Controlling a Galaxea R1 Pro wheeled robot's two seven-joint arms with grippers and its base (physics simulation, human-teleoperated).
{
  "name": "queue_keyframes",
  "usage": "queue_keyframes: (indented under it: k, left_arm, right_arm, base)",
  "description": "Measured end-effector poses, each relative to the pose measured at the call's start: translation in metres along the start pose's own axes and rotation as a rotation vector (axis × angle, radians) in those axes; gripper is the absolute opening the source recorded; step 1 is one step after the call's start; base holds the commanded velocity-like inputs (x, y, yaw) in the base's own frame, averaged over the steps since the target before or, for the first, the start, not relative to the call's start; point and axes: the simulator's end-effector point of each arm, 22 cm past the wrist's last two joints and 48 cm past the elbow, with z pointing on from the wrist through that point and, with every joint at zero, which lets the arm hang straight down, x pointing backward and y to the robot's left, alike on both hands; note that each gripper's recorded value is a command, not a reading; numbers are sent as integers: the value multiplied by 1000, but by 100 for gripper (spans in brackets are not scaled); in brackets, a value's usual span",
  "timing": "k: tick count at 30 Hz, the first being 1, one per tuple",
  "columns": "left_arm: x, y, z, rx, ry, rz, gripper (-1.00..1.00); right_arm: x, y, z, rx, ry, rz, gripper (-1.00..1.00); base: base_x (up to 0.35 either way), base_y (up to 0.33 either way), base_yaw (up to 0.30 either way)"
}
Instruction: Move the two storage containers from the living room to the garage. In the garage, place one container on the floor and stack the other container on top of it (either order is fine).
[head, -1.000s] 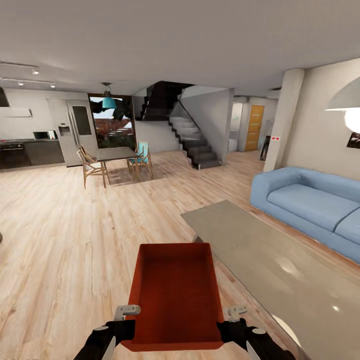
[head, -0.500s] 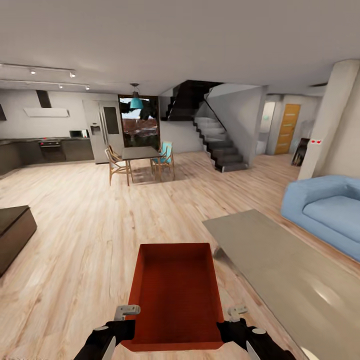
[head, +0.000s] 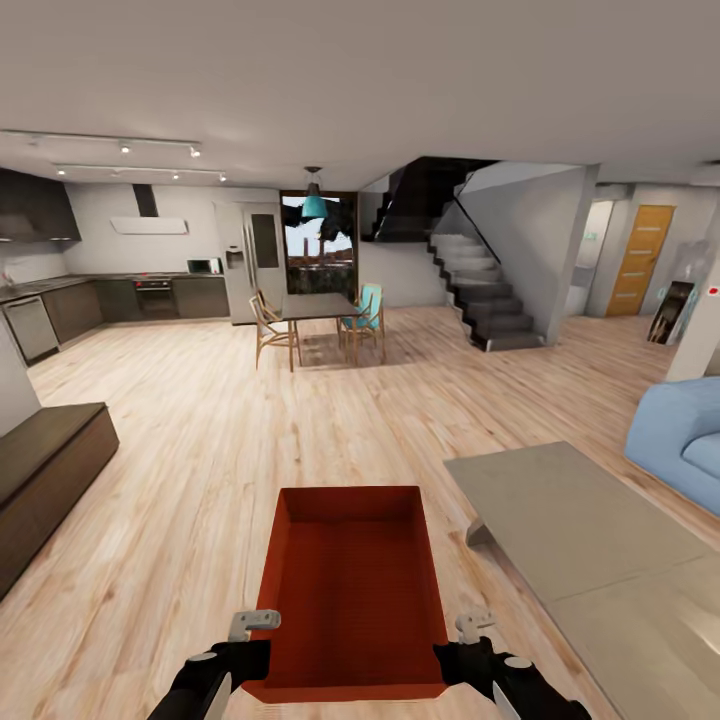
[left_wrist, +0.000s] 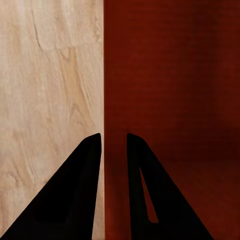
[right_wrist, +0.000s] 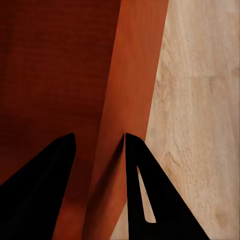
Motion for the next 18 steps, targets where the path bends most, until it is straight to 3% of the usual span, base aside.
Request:
queue_keyframes:
  k: [18]
  left_arm:
    - [0, 0, 0, 1, 0, 2, -100]
  right_arm:
    - [0, 0, 0, 0, 0, 0, -100]
  base:
    - [325, 0, 1]
